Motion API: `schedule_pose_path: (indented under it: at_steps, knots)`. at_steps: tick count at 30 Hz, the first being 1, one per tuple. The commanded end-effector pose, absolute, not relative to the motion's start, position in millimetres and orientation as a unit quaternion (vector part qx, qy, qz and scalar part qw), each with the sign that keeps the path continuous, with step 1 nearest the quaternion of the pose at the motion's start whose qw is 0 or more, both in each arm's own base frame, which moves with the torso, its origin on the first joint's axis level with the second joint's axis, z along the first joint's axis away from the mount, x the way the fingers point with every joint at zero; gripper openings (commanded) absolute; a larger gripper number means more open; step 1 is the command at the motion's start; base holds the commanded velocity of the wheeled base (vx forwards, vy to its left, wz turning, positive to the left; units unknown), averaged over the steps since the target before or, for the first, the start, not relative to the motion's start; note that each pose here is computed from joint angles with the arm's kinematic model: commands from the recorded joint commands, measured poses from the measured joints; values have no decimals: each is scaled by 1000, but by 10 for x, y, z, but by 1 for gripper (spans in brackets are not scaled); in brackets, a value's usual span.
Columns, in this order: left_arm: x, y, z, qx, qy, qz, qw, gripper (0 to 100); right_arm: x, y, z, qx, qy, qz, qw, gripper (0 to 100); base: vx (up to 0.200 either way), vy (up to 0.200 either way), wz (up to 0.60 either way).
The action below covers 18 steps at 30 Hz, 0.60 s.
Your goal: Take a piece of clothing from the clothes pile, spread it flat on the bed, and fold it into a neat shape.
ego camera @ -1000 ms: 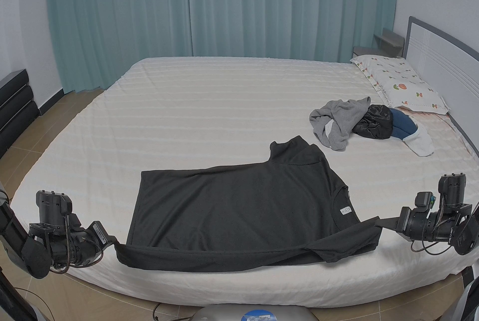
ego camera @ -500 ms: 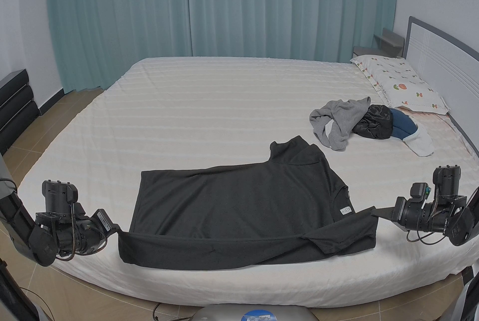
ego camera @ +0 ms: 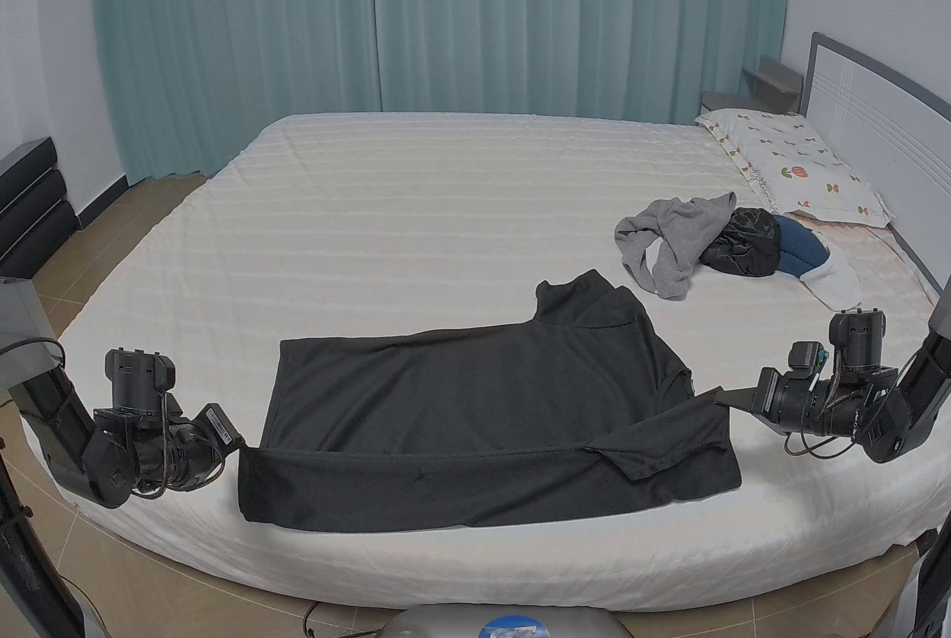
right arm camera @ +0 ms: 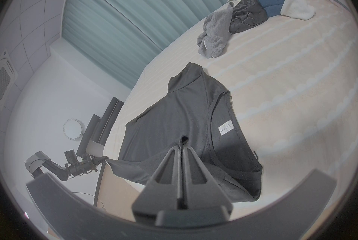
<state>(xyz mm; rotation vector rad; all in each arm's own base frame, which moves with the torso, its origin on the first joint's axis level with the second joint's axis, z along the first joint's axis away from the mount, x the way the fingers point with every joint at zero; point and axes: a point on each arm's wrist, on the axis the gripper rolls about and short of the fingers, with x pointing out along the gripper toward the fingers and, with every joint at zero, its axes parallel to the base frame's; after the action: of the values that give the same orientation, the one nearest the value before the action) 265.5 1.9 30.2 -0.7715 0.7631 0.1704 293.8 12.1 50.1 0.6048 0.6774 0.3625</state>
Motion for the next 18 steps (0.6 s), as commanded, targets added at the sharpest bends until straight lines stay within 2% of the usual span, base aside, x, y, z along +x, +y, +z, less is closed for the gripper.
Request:
schedule_pose_path:
  at_steps: [1, 8, 18]
  knots:
    - [2614, 17, 353, -367, 358, 80, 855, 0, 2929, 116, 546, 289, 317, 176, 886, 0, 0, 0, 0]
    - [2484, 14, 562, -369, 330, 69, 866, 0, 2810, 94, 618, 290, 314, 173, 887, 0, 0, 0, 0]
    - [2356, 1, 723, -368, 333, 66, 866, 0, 2831, 85, 605, 290, 313, 173, 887, 0, 0, 0, 0]
